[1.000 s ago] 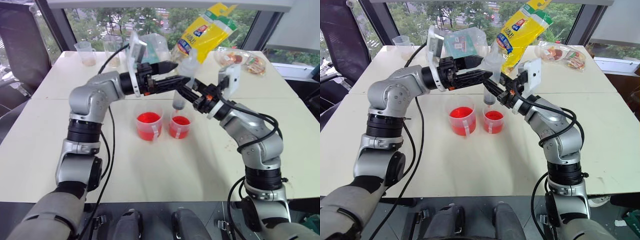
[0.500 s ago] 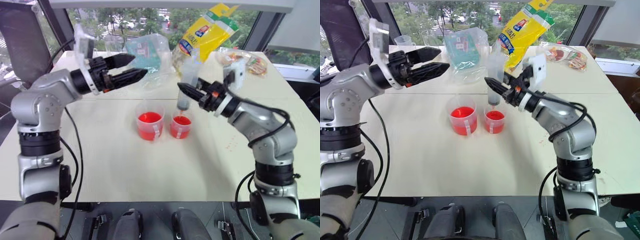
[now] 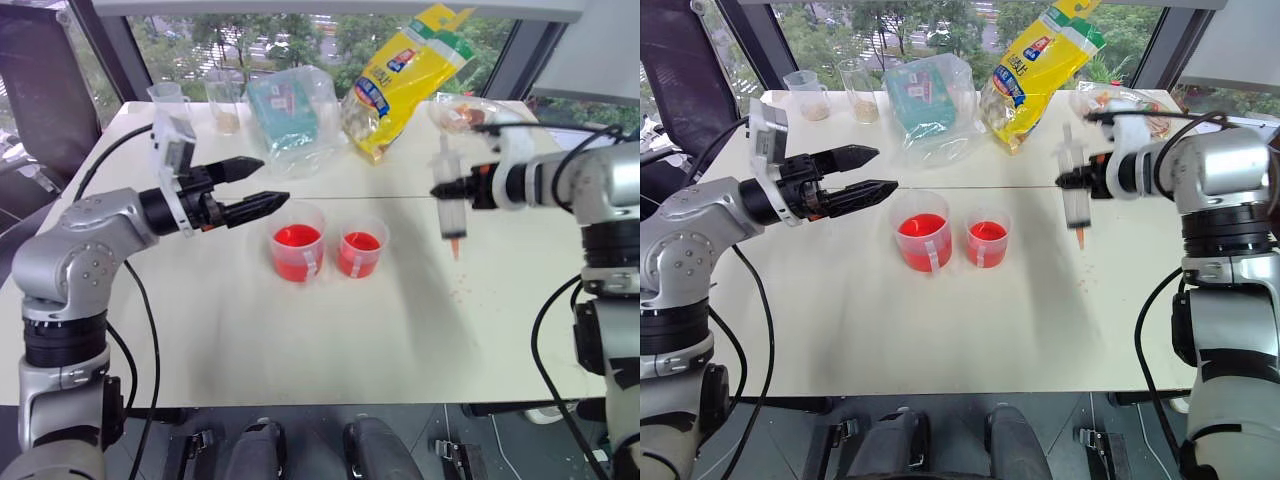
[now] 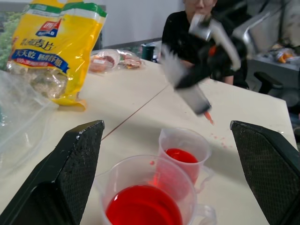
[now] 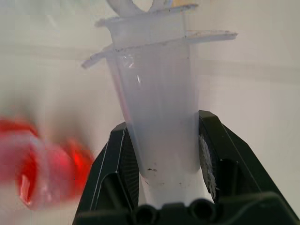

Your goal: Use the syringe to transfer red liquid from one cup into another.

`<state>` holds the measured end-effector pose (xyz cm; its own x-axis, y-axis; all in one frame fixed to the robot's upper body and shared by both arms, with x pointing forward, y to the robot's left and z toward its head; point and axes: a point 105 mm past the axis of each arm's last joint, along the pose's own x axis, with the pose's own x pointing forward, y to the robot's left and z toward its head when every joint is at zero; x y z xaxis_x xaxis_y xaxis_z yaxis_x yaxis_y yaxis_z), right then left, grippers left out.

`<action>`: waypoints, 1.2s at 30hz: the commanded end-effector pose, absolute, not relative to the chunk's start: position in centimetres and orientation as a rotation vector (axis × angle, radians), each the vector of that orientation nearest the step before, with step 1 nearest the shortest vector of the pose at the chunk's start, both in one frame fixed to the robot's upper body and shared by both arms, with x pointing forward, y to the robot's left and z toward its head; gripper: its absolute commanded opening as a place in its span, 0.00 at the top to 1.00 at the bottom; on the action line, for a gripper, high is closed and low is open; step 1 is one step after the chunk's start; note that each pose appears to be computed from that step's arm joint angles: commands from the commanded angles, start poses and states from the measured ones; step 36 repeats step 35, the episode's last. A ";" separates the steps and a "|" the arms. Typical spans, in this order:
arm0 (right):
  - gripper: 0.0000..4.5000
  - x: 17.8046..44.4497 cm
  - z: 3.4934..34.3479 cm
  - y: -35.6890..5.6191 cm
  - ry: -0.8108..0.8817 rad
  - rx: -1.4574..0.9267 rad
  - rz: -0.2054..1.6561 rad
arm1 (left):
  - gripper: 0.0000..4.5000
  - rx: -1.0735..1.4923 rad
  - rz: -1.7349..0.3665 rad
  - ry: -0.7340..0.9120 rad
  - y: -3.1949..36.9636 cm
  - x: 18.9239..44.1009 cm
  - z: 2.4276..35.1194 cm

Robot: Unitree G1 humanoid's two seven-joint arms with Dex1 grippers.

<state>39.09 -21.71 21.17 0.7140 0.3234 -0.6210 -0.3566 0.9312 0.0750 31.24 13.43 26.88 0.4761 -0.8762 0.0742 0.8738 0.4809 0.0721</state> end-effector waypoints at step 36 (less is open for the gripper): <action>0.02 31.0 27.6 -16.6 0.311 -0.404 0.953 | 0.00 0.121 -1.014 -0.061 14.7 28.1 26.4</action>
